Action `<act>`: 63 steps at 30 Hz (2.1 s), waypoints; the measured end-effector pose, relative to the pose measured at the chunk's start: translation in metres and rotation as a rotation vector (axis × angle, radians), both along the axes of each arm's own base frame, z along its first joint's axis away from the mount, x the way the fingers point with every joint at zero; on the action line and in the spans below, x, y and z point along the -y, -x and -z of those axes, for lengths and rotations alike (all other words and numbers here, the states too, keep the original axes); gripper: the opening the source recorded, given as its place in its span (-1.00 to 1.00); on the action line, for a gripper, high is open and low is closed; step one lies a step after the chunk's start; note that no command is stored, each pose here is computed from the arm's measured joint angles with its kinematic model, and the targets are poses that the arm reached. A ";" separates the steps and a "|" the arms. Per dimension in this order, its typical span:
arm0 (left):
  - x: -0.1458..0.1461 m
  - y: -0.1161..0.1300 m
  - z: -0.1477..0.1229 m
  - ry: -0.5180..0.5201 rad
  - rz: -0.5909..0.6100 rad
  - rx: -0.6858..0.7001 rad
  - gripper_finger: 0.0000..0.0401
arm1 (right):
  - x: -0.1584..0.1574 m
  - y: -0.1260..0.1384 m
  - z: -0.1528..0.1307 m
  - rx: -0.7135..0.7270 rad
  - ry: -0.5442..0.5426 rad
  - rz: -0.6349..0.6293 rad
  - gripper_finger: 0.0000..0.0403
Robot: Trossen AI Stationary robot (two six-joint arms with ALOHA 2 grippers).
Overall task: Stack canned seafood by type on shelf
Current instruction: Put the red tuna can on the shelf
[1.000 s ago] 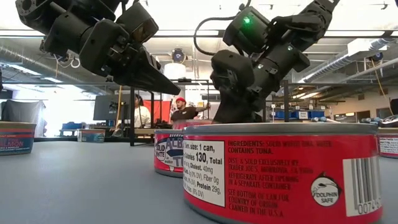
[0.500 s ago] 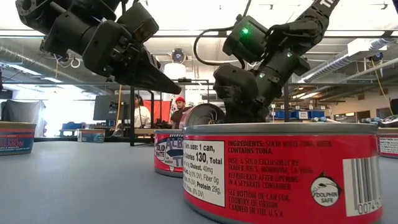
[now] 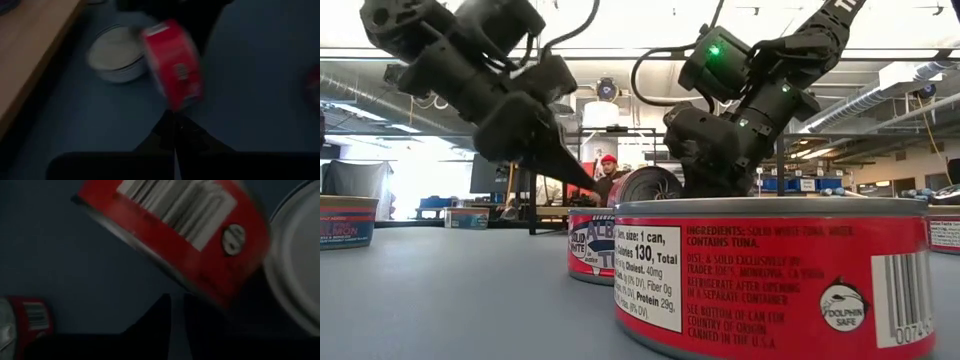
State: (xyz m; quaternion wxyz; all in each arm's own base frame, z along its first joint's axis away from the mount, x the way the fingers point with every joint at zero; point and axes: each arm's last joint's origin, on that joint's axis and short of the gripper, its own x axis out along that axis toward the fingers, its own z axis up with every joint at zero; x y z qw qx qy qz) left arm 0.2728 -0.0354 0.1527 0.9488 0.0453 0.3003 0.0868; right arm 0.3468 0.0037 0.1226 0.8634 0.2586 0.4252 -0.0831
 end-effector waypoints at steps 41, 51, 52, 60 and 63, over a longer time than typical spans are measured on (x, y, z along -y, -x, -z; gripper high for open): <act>0.004 -0.001 -0.007 0.087 0.240 0.031 -0.75 | -0.036 0.013 -0.050 0.126 0.105 0.105 0.08; 0.008 -0.016 0.013 0.120 0.163 0.093 -0.97 | -0.056 0.013 -0.054 0.203 0.137 0.196 0.51; 0.009 -0.019 0.018 0.125 0.167 0.096 -0.97 | -0.056 0.013 -0.054 0.203 0.136 0.199 0.53; 0.013 -0.039 0.030 0.143 0.192 0.125 -0.98 | -0.055 0.014 -0.053 0.187 0.149 0.209 0.57; 0.014 -0.045 0.031 0.129 0.201 0.134 -0.98 | -0.055 0.014 -0.052 0.181 0.160 0.201 0.57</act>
